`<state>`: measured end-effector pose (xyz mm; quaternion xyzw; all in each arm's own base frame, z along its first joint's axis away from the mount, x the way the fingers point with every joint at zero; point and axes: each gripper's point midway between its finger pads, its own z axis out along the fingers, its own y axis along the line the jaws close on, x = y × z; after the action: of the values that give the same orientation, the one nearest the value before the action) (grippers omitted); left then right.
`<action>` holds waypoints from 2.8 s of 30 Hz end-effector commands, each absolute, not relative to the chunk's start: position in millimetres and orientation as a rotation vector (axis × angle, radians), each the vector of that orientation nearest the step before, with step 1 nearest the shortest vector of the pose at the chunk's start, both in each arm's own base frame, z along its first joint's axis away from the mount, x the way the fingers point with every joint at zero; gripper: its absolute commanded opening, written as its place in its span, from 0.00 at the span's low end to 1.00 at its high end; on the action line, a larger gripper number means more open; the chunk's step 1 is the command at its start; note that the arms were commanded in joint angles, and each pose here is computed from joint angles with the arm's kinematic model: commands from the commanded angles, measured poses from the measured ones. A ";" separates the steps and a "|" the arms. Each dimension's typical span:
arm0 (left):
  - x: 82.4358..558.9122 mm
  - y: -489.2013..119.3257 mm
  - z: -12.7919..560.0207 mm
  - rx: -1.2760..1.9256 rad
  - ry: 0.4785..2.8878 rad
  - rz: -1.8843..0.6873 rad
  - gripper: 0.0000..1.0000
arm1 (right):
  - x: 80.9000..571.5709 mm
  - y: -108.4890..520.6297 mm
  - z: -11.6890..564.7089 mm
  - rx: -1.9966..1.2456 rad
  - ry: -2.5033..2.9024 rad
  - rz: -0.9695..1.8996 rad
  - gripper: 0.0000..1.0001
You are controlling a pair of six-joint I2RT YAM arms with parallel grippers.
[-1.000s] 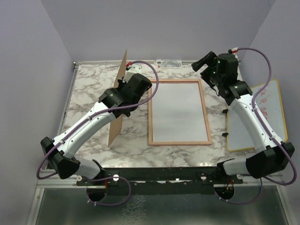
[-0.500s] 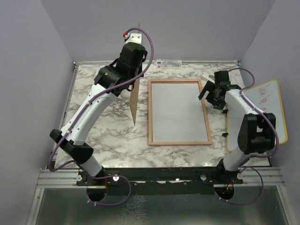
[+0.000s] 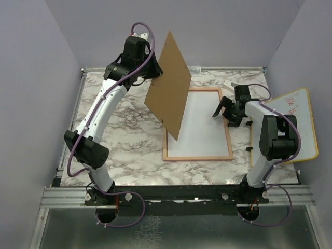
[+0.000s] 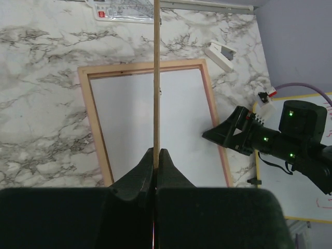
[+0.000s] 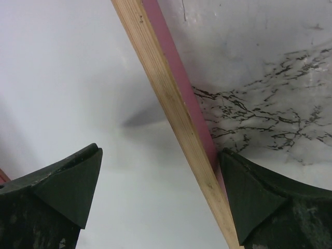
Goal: Put the photo into the frame
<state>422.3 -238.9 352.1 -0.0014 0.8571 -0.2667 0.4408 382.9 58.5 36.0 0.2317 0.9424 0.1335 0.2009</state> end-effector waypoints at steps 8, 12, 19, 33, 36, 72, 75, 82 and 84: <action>447.9 -241.9 360.5 -0.082 2.012 -0.978 0.00 | 398.2 123.5 49.6 0.546 2.527 0.969 0.99; 452.9 -235.3 345.1 -0.143 1.995 -1.010 0.00 | 399.8 137.7 57.7 0.571 2.479 1.109 0.98; 451.0 -223.7 322.6 -0.292 1.943 -1.134 0.00 | 396.0 157.7 73.7 0.626 2.372 1.344 0.98; 420.9 -209.1 318.3 -0.354 1.886 -1.189 0.00 | 381.3 157.5 56.7 0.836 2.369 1.376 0.97; 415.1 -204.6 310.1 -0.342 1.925 -1.166 0.00 | 384.4 153.4 56.0 0.866 2.375 1.332 0.97; 410.5 -224.9 237.9 -0.380 2.038 -1.287 0.00 | 391.4 104.2 50.9 1.034 2.368 0.866 0.99; 410.3 -227.5 231.7 -0.378 2.046 -1.281 0.00 | 391.6 104.4 50.6 1.040 2.367 0.870 0.99; 410.2 -233.7 220.9 -0.378 2.056 -1.284 0.00 | 390.0 104.5 49.3 1.043 2.371 0.872 0.99; 410.7 -235.0 219.3 -0.377 2.053 -1.285 0.00 | 389.4 104.6 48.9 1.044 2.373 0.874 0.99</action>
<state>405.6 -227.0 204.3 -0.1620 0.8084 -0.4711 0.3135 388.3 110.2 53.8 0.3646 0.8477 0.3272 0.2034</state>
